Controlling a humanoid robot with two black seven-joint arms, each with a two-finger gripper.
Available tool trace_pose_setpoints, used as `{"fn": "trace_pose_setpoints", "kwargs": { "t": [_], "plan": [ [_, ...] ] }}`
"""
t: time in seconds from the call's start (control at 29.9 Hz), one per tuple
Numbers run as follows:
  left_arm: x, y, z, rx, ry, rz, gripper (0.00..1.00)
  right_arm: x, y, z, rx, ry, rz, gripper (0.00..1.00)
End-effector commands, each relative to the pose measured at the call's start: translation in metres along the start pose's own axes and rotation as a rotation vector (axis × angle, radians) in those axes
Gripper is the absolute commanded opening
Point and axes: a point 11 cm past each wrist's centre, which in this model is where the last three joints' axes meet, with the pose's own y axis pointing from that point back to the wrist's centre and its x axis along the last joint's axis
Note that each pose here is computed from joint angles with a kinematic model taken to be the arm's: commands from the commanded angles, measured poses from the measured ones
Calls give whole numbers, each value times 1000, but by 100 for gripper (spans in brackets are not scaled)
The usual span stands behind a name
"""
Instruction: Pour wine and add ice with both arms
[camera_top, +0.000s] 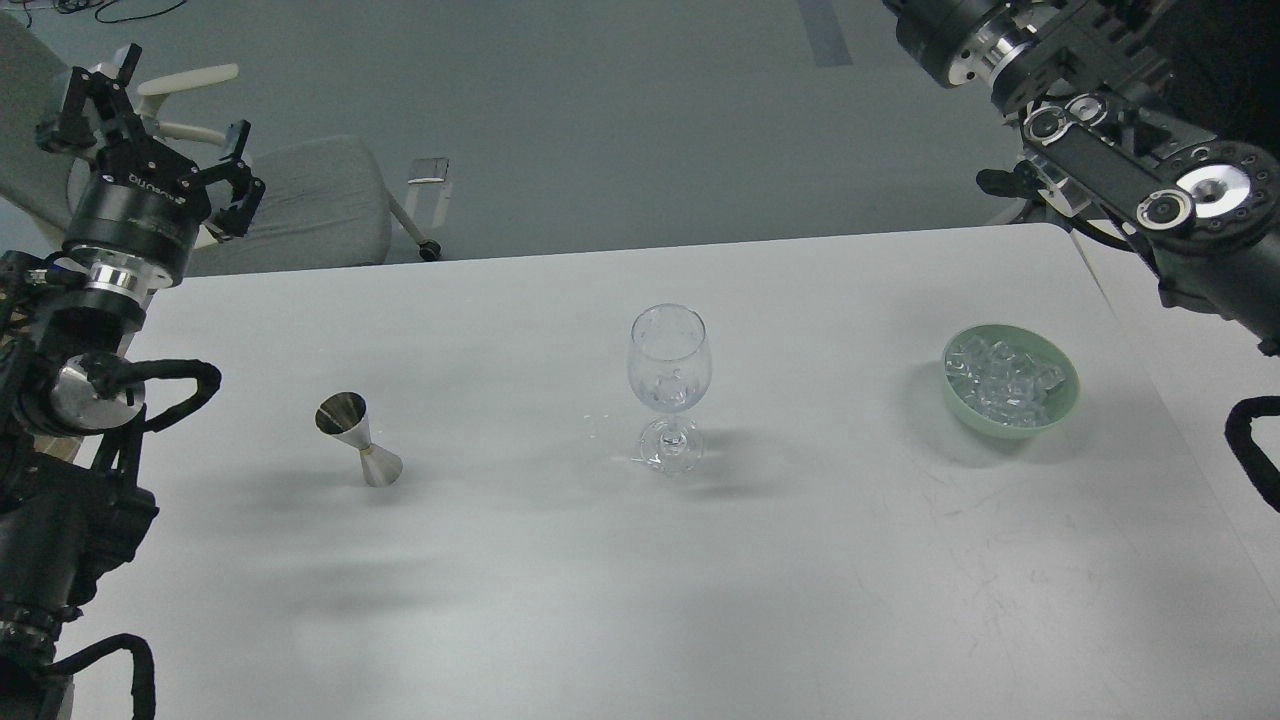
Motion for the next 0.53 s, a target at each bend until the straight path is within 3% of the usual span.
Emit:
{"fn": "trace_pose_setpoints", "kwargs": {
  "t": [0.0,0.23,0.5],
  "plan": [
    [-14,-6,-9,45,-21,-69,98,-3,7,15,1,-217,88,97],
    [-16,-25,-18,103,-41,-65,98,-2,10,33,28,-692,145,100],
    [-18,-33,-14,104,-36,-60,98,-16,6,40,5,-742,170,100]
  ]
}}
